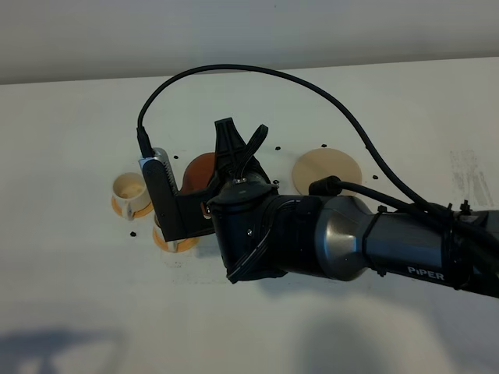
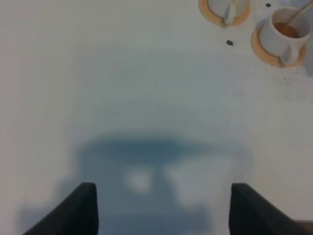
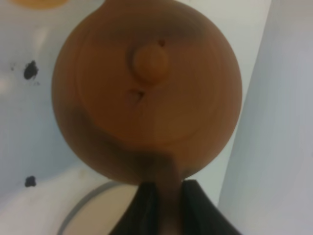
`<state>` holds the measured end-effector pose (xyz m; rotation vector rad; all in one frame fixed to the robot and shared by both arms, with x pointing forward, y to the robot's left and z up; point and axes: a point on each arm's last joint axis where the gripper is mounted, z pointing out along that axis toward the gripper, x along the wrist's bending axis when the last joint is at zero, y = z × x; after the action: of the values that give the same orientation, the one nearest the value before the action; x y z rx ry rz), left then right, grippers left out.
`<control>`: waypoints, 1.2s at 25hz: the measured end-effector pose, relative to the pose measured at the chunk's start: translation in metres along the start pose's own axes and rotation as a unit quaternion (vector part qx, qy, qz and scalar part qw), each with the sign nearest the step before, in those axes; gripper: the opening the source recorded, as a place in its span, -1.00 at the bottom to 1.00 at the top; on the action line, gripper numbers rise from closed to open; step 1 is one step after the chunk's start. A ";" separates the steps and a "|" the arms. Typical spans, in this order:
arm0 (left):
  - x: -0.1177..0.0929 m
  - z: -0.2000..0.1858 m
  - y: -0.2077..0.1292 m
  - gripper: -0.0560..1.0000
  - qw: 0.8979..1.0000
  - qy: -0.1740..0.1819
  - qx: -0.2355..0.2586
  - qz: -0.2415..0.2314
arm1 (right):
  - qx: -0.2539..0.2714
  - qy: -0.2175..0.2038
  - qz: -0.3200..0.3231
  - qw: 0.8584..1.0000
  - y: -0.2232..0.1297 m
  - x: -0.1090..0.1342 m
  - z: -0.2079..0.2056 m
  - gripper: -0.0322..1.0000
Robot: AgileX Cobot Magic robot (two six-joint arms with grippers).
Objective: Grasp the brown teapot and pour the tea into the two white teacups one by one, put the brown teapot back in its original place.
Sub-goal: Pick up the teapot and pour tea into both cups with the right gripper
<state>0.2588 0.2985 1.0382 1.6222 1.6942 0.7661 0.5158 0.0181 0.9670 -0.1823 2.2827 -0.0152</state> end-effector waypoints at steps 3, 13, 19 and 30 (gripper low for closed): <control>0.000 0.000 0.000 0.18 1.000 0.000 0.000 0.000 | 0.000 -0.001 -0.007 1.000 0.000 0.000 0.000 -0.71; 0.000 0.000 0.000 0.18 1.000 0.000 0.000 0.000 | 0.002 -0.010 -0.020 1.000 0.000 -0.002 0.000 -0.71; 0.000 0.000 0.000 0.18 1.000 0.000 0.000 0.000 | 0.002 -0.012 -0.023 1.000 0.000 -0.002 0.000 -0.71; 0.000 0.000 0.000 0.18 1.000 0.000 0.000 0.000 | 0.002 -0.013 -0.025 1.000 0.000 -0.002 0.000 -0.71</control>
<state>0.2588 0.2985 1.0382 1.6222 1.6942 0.7661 0.5174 0.0180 0.9688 -0.2353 2.2515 -0.0439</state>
